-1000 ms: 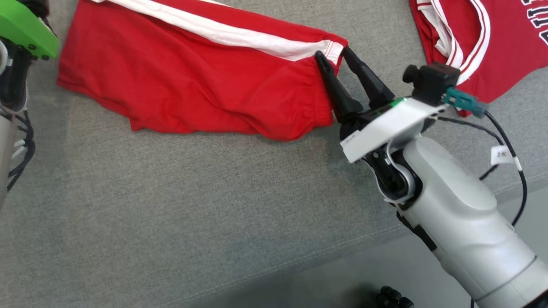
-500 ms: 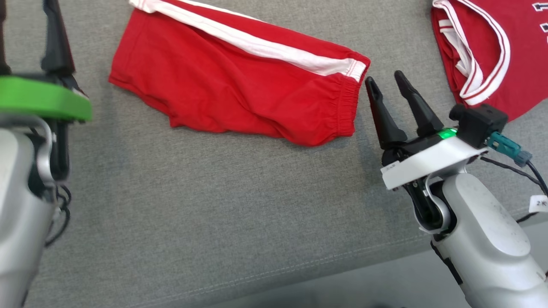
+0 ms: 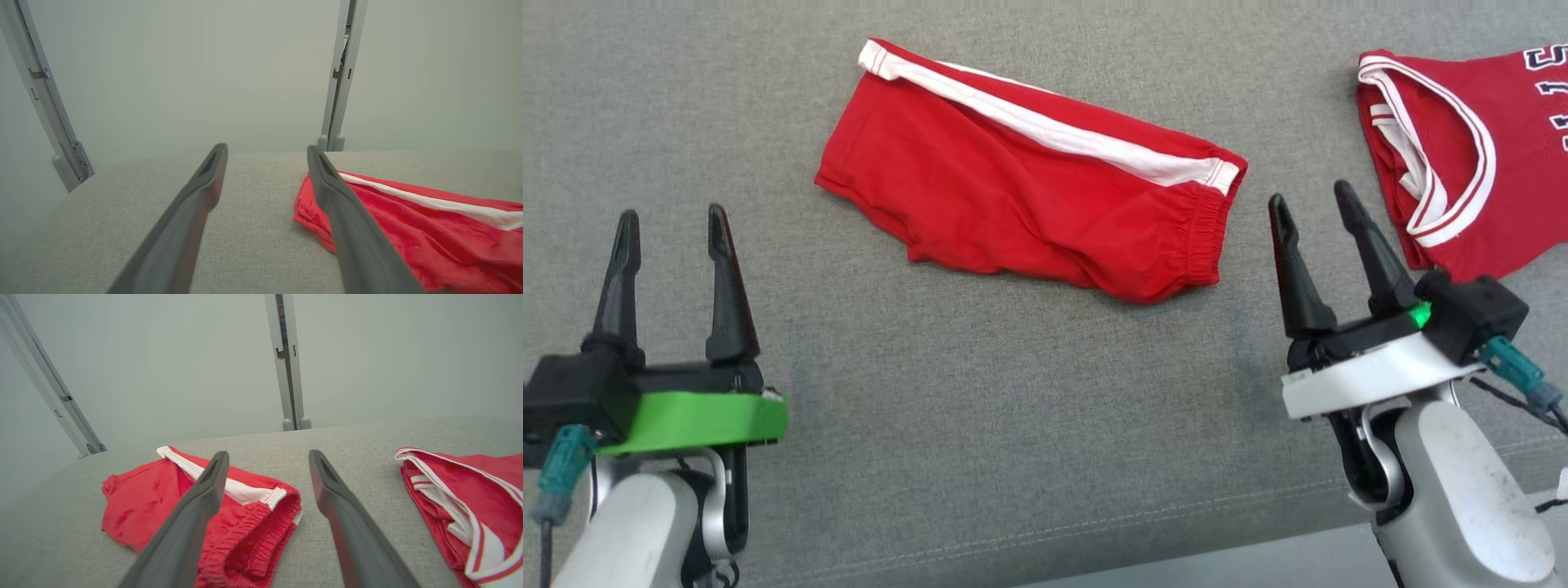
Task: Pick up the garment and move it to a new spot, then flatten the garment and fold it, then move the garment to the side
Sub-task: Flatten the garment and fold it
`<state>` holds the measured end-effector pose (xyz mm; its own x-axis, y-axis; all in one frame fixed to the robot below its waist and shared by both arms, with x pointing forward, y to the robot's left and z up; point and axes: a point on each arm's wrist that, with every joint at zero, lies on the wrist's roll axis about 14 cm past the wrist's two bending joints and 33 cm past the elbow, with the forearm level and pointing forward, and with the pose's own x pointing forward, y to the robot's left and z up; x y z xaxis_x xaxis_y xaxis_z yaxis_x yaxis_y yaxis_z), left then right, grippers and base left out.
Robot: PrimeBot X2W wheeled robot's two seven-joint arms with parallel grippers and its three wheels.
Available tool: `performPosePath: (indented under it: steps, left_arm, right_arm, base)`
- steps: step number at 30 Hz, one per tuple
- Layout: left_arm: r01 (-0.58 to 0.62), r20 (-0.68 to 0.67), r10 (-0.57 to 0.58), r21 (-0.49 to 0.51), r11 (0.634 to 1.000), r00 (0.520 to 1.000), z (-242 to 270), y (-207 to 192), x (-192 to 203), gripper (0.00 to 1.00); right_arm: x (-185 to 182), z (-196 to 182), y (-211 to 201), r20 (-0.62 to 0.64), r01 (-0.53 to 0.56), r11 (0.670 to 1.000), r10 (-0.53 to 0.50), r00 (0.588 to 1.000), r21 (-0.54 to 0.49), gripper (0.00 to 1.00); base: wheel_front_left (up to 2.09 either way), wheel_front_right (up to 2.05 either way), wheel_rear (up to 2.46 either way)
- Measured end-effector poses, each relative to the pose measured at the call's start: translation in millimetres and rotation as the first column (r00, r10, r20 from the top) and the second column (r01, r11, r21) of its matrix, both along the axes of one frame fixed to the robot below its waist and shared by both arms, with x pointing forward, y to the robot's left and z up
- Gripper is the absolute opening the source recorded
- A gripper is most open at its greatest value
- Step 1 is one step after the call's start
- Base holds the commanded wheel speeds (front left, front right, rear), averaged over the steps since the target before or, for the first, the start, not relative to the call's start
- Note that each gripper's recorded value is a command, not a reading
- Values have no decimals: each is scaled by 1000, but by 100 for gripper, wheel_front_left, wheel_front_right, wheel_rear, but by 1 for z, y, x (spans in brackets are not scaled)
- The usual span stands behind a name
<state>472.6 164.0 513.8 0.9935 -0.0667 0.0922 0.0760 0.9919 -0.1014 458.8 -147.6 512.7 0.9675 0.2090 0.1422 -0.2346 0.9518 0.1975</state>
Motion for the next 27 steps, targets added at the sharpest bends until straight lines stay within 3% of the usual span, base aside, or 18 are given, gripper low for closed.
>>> performPosePath:
  steps: [14, 27]
  left_arm:
    - [-22, -20, 23, 30, 999, 1000, 1, -2, -67, 100]
    - [-29, -19, 29, 10, 1000, 999, 3, -3, -87, 100]
  right_arm:
    - [-57, 13, 0, 21, 14, 999, -13, 1000, -47, 100]
    - [-83, 18, -2, 33, 40, 998, -38, 999, -51, 100]
  base:
    - [0, 0, 0]
    - [0, 0, 0]
